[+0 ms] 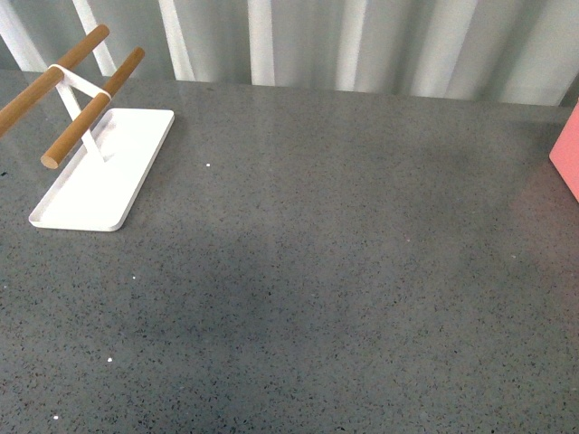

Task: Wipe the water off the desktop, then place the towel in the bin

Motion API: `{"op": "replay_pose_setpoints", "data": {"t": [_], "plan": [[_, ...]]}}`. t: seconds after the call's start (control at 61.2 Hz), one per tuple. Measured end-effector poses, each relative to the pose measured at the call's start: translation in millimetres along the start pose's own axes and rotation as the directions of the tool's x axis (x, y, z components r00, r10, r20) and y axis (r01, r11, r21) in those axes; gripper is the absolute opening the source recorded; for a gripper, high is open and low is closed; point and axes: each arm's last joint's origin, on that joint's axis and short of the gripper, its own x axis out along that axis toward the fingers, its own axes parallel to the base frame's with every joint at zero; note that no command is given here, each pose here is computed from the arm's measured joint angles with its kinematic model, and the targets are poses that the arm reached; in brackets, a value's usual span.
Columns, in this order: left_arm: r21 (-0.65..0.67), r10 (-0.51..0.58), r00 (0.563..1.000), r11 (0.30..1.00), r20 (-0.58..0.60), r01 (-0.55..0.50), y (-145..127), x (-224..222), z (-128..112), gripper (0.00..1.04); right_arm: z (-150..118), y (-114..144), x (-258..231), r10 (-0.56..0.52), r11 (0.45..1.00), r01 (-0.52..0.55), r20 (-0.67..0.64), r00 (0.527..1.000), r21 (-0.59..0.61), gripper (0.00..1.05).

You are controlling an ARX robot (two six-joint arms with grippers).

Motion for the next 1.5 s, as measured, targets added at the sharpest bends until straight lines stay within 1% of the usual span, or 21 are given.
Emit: {"op": "replay_pose_setpoints", "data": {"t": [0.082, 0.147, 0.18, 0.212, 0.229, 0.261, 0.294, 0.311, 0.343, 0.36, 0.409, 0.523, 0.572, 0.605, 0.67, 0.752, 1.079, 1.144, 1.504], "plan": [[0.0, 0.0, 1.0, 1.0, 0.0, 0.0, 0, 0, 0, 0.98, -16, 23, -8, 0.023, 1.0, -0.023, 0.003, 1.0, 0.011, 0.98], [0.0, 0.0, 1.0, 1.0, 0.0, 0.0, 0, 0, 0, 0.98, -23, 32, -13, 0.006, 1.0, -0.006, 0.011, 1.0, 0.009, 0.98], [0.0, 0.0, 1.0, 1.0, 0.0, 0.0, 0, 0, 0, 0.98, -27, 34, -13, -0.068, 0.997, 0.067, 0.032, 0.997, 0.025, 0.95], [0.0, 0.0, 1.0, 1.0, 0.0, 0.0, 0, 0, 0, 0.98, -33, 38, -10, -0.231, 0.973, 0.227, 0.092, 0.969, 0.054, 0.88], [0.0, 0.0, 1.0, 1.0, 0.0, 0.0, 0, 0, 0, 0.98, -35, 39, -10, -0.266, 0.963, 0.26, 0.109, 0.958, 0.07, 0.86], [0.0, 0.0, 1.0, 1.0, 0.0, 0.0, 0, 0, 0, 0.98, -41, 44, -10, -0.374, 0.925, 0.351, 0.181, 0.91, 0.147, 0.79], [0.0, 0.0, 1.0, 1.0, 0.0, 0.0, 0, 0, 0, 0.98, -46, 48, -12, -0.441, 0.892, 0.392, 0.246, 0.863, 0.224, 0.72], [0.0, 0.0, 1.0, 1.0, 0.0, 0.0, 0, 0, 0, 0.98, -47, 50, -13, -0.45, 0.888, 0.398, 0.261, 0.854, 0.231, 0.7], [0.0, 0.0, 1.0, 1.0, 0.0, 0.0, 0, 0, 0, 0.98, -47, 53, -16, -0.477, 0.873, 0.399, 0.318, 0.82, 0.279, 0.63], [0.0, 0.0, 1.0, 1.0, 0.0, 0.0, 0, 0, 0, 0.98, -47, 54, -17, -0.482, 0.87, 0.397, 0.327, 0.813, 0.293, 0.61], [0.0, 0.0, 1.0, 1.0, 0.0, 0.0, 0, 0, 0, 0.98, -47, 60, -21, -0.484, 0.867, 0.379, 0.365, 0.795, 0.323, 0.5], [0.0, 0.0, 1.0, 1.0, 0.0, 0.0, 0, 0, 0, 0.98, -56, 70, -22, -0.475, 0.867, 0.354, 0.368, 0.8, 0.35, 0.29], [0.0, 0.0, 1.0, 1.0, 0.0, 0.0, 0, 0, 0, 0.98, -59, 73, -23, -0.474, 0.866, 0.352, 0.364, 0.802, 0.355, 0.22], [0.0, 0.0, 1.0, 1.0, 0.0, 0.0, 0, 0, 0, 0.98, -61, 77, -23, -0.474, 0.866, 0.35, 0.362, 0.803, 0.358, 0.15], [0.0, 0.0, 1.0, 1.0, 0.0, 0.0, 0, 0, 0, 0.98, -62, 84, -23, -0.495, 0.853, 0.368, 0.353, 0.794, 0.369, 0.04], [0.0, -0.001, 1.0, 1.0, 0.0, 0.001, 0, 0, 0, 0.98, -65, 91, -25, -0.472, 0.866, 0.345, 0.366, 0.802, 0.361, 0.03], [0.0, 0.0, 1.0, 1.0, 0.0, 0.0, 0, 0, 0, 0.98, -79, 100, -32, -0.481, 0.861, 0.346, 0.375, 0.792, 0.373, 0.03], [0.0, 0.0, 1.0, 1.0, 0.0, 0.0, 0, 0, 0, 0.98, -78, 100, -34, -0.484, 0.861, 0.346, 0.389, 0.784, 0.373, 0.03], [0.0, 0.0, 1.0, 1.0, 0.0, 0.0, 0, 0, 0, 0.98, -81, 106, -43, -0.486, 0.859, 0.345, 0.392, 0.781, 0.379, 0.03]]}}
